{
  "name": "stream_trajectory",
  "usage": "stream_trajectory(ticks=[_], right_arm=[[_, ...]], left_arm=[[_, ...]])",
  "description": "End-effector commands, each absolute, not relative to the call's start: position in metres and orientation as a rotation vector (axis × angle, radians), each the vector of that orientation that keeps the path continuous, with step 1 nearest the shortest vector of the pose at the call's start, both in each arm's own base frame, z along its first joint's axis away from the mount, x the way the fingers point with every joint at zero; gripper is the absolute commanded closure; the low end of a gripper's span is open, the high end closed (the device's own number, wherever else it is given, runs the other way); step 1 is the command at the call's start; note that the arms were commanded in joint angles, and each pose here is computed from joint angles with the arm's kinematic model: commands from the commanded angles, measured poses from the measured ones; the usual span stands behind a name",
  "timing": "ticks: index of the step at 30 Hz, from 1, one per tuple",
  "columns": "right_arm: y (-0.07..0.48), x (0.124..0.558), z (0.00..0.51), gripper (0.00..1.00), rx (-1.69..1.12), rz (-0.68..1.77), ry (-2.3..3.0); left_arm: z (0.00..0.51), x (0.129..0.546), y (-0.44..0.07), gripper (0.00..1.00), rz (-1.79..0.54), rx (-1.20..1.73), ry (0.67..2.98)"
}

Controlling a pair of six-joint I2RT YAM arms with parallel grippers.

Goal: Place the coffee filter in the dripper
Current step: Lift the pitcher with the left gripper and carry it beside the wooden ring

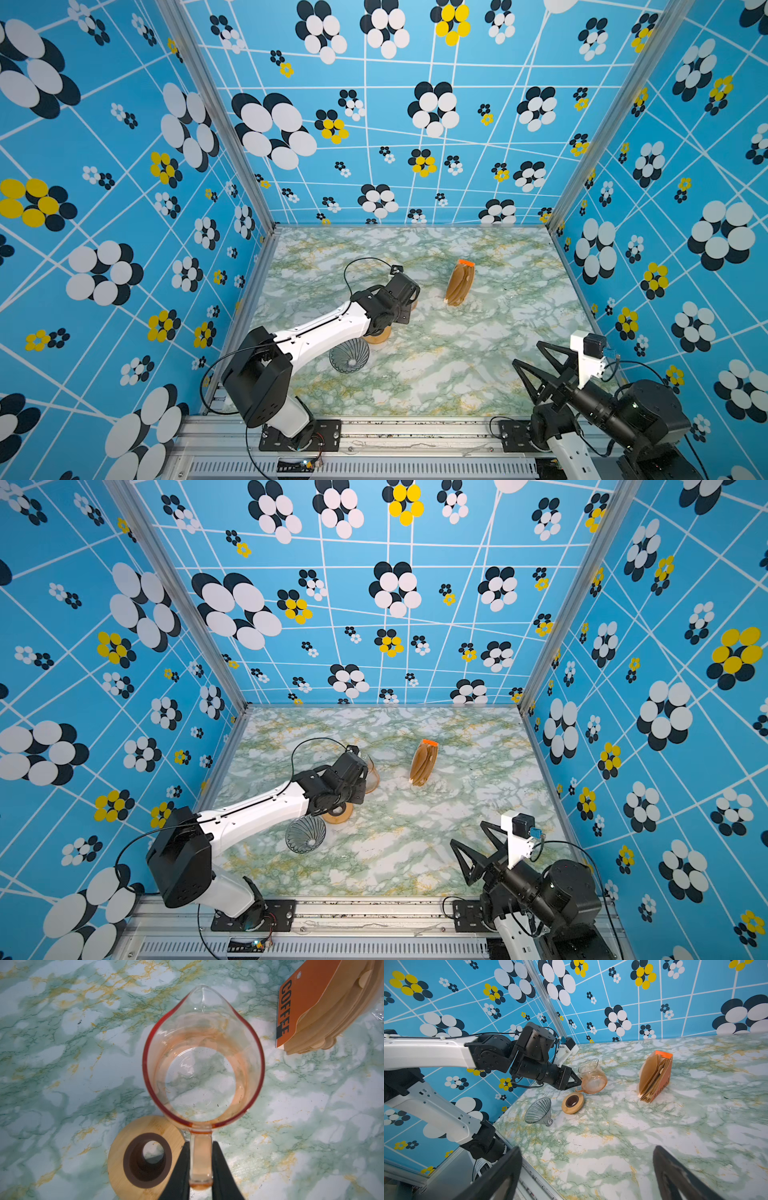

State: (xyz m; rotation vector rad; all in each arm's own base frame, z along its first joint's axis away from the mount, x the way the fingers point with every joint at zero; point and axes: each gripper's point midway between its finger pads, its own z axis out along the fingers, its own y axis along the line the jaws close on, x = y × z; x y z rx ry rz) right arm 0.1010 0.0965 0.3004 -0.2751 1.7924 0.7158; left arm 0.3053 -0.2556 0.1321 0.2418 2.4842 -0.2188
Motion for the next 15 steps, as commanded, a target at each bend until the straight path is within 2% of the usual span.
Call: stream_trajectory(ticks=[1,15], right_arm=[[0.096,0.103,0.303,0.01,-0.280,0.705,1.769],[0.096,0.102,0.303,0.01,-0.281,0.705,1.767]], left_arm=[[0.142,0.297,-0.256,0.88,-0.222,0.188,2.451],[0.132,0.257,-0.281,0.88,-0.229,0.186,2.437]])
